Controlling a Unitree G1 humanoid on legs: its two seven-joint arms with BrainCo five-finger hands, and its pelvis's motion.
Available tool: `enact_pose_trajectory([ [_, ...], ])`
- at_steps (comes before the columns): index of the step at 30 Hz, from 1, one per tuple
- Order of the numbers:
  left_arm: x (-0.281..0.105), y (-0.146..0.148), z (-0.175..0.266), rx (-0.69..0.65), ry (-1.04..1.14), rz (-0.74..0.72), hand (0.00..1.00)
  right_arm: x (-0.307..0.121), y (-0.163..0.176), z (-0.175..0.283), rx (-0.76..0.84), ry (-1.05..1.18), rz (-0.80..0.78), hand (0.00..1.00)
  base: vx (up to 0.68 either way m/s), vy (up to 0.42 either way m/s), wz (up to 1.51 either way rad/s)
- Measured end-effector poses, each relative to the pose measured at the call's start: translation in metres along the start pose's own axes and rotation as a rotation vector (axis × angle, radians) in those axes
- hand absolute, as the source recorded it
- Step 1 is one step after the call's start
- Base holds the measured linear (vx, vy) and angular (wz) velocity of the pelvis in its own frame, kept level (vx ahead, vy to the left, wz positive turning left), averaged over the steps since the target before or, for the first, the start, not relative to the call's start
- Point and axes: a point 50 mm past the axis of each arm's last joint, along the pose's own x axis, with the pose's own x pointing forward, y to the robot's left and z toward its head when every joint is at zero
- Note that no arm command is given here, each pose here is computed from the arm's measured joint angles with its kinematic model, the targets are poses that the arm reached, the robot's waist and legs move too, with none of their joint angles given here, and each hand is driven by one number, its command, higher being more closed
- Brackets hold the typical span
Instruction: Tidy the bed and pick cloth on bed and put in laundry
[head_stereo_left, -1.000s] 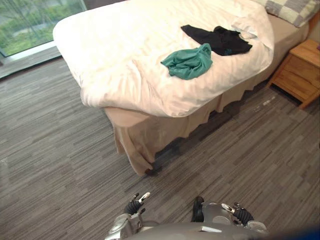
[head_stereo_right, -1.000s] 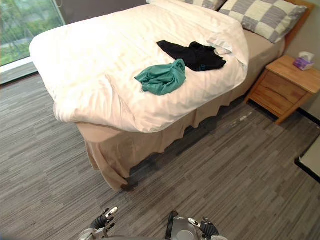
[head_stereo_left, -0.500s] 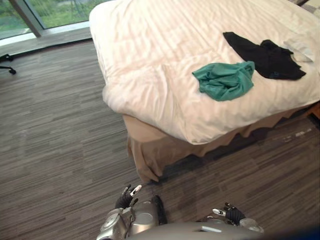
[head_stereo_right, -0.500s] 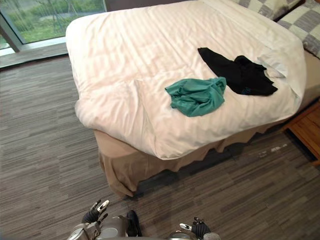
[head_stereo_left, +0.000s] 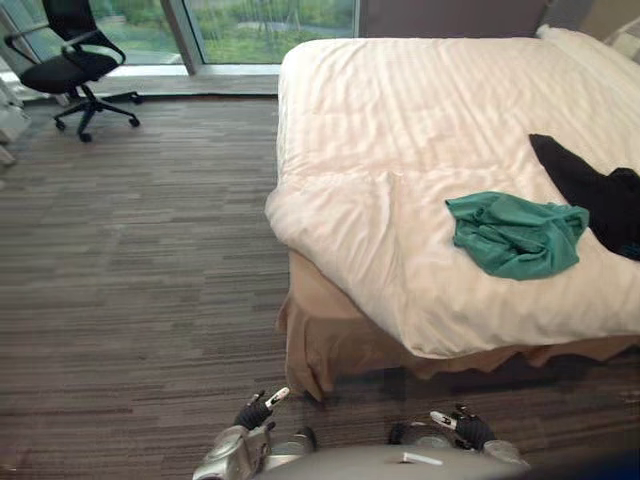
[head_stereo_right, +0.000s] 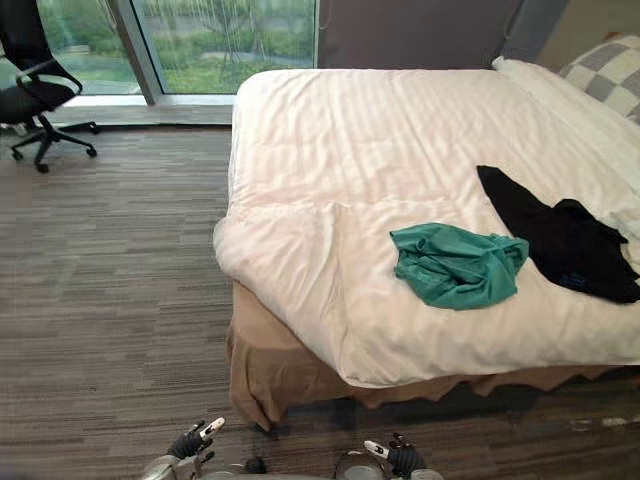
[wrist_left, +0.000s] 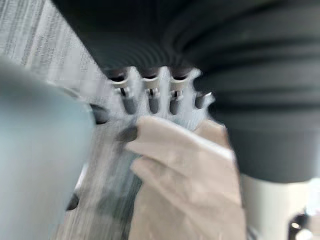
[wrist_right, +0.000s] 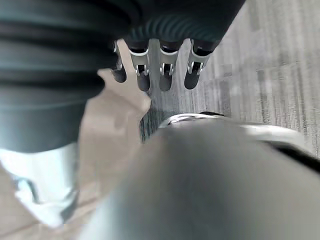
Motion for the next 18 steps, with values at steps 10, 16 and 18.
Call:
enact_pose_trajectory([
  [10,-0.001,0.008,-0.005,-0.135,0.001,0.1,0.0,0.001,0.011,-0.004,0.008,0.04,0.031,0.0,0.06,-0.041,0.02],
  [16,-0.008,0.027,-0.016,-0.513,-0.032,0.265,0.0,0.0,0.009,-0.009,0.026,0.077,0.02,0.0,-0.02,0.032,0.18],
  [18,-0.011,0.032,-0.021,-0.612,-0.049,0.3,0.0,0.0,0.009,-0.011,0.03,0.089,0.021,0.0,-0.04,0.022,0.31],
])
